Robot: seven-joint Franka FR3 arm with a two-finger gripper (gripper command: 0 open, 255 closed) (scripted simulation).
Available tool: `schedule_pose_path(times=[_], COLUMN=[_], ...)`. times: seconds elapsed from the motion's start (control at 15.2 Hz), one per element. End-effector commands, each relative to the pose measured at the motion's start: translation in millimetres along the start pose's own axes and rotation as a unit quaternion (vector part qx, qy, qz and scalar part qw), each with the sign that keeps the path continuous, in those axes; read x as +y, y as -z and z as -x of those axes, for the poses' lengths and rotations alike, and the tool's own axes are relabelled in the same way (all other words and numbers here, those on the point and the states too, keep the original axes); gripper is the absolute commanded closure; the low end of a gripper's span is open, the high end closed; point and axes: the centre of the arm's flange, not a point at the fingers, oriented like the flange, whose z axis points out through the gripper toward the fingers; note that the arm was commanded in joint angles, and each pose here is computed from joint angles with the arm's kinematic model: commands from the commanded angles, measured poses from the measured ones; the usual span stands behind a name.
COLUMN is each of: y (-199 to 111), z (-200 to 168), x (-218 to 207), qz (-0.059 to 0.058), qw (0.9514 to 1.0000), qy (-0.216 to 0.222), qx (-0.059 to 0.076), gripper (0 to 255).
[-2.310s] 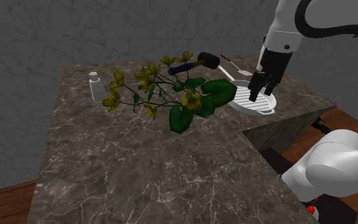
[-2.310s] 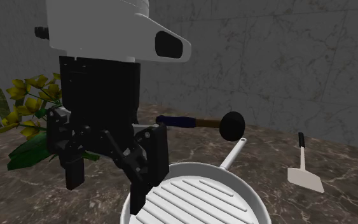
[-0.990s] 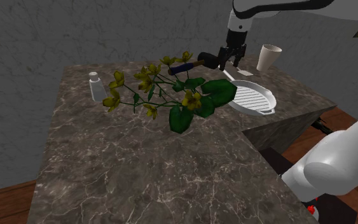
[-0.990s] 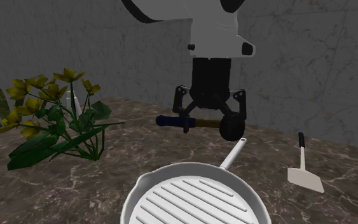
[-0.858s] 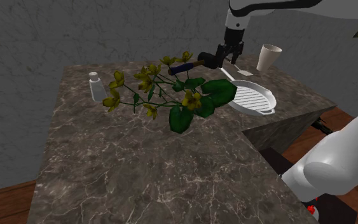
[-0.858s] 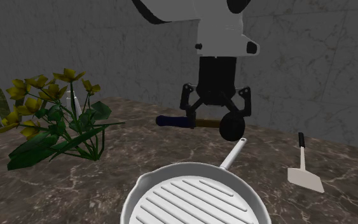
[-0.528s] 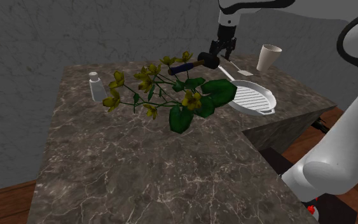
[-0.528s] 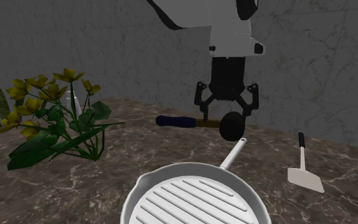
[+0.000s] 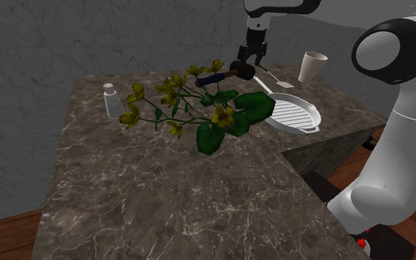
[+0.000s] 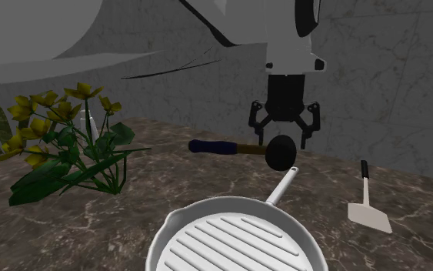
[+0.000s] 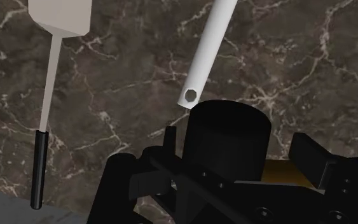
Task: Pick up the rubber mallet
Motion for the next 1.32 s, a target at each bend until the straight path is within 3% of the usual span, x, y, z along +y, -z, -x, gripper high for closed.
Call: schedule_pose_path(times=[0.0,0.26,0.33,0.92,1.25], y=[-10.5,-24.1,-24.4,-24.1,2.2], z=[-1.8,-2.8,-3.5,-2.8,-0.8], x=[-0.4,-1.0,-0.4,-0.9,0.1], qz=[0.0,0.0,0.0,0.0,0.0], qw=[1.0,1.0,1.0,1.0,1.0], qy=[0.0,0.0,0.0,0.0,0.0], qx=[0.0,0.0,0.0,0.0,0.0], gripper=[0,0,255,255,255])
